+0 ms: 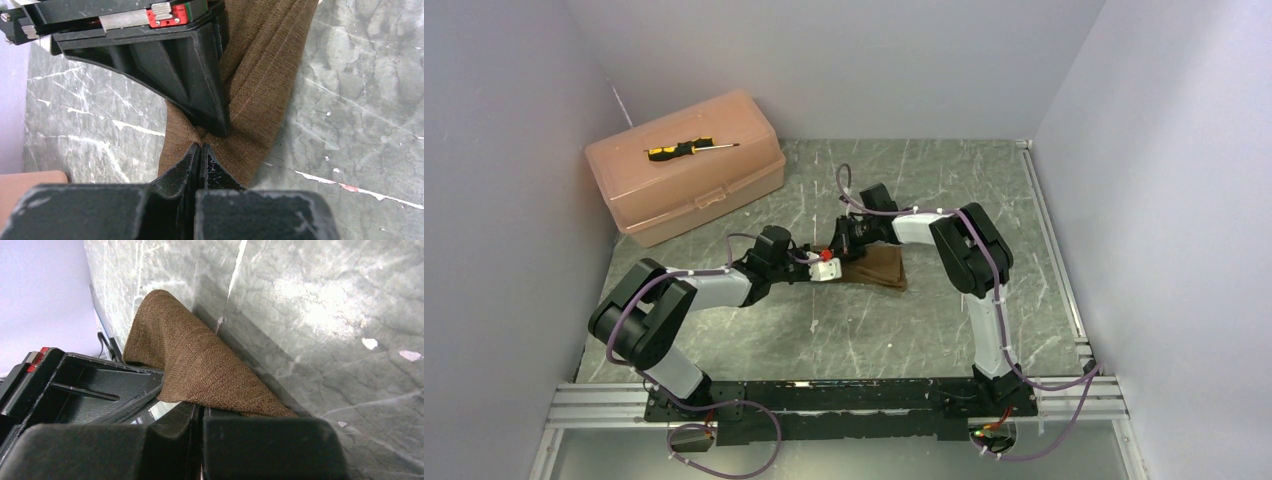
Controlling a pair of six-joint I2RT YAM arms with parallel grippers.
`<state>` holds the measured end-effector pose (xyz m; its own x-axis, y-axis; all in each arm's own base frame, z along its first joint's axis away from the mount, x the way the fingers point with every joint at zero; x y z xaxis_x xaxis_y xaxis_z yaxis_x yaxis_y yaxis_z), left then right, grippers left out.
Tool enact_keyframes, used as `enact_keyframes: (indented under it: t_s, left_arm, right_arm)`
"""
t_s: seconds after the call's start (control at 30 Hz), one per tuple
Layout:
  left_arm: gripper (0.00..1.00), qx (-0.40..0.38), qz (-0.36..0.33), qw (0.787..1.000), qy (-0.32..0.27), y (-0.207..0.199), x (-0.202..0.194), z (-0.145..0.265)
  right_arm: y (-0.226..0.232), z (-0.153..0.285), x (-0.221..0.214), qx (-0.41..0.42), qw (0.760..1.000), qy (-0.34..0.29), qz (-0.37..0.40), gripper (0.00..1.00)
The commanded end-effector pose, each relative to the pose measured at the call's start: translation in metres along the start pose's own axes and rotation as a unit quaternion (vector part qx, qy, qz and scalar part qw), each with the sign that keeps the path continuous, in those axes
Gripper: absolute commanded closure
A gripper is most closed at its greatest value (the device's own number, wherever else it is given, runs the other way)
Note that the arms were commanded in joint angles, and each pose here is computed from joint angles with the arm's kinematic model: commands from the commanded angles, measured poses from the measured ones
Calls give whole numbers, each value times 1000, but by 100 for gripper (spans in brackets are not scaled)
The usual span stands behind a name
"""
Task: Fold the napkin into a case and place the utensils inside
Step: Grasp the top corner of the smaller rectangle folded napkin from the folded napkin.
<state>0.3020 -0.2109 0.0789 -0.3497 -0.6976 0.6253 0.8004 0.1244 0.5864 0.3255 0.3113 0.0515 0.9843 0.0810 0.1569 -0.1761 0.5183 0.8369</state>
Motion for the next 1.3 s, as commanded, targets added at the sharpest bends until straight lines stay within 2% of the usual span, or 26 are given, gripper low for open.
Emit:
enact_keyframes:
  t_s: [0.0,0.3,0.6,0.77,0.9,1.0,1.13,1.27]
  left_arm:
    - [97,-3,-38,999,-25,1,11,2]
    - [97,-44,-115,991,-46,-12,9,0]
    - [97,-117,-177,977,-33,-33,-5,-3]
    - [96,-152,-193,969,-14,-39,-16,-4]
    - [92,-187,-212,959,5,-48,-27,-4]
    - [97,-224,-211,951,23,-57,-36,-2]
    - [97,-278,-214,936,42,-69,-45,3]
    - [97,-300,-209,929,55,-74,-51,4]
  right_arm:
    - [24,1,18,30,999,-11,38,100]
    - [8,-18,20,37,999,30,11,100]
    - [-13,-25,15,32,999,38,-8,100]
    - [2,-18,16,58,998,28,16,100]
    - [11,-13,15,72,997,25,27,92]
    - [14,-10,12,81,996,23,33,84]
    - [23,-1,14,86,995,8,55,75]
    - [27,15,19,85,993,-11,81,63]
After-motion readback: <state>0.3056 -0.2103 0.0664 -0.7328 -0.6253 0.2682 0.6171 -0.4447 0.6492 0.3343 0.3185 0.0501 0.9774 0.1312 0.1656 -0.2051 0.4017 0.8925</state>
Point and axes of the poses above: each gripper's point midway between its finger pads, its own z axis back along the fingers, its own y axis along the line the jaws close on, x = y × z, the point moved 5 cm from there along z, back along the fingers, and after that the axes turned 4 degrees about -z, right-handed, at the moved point
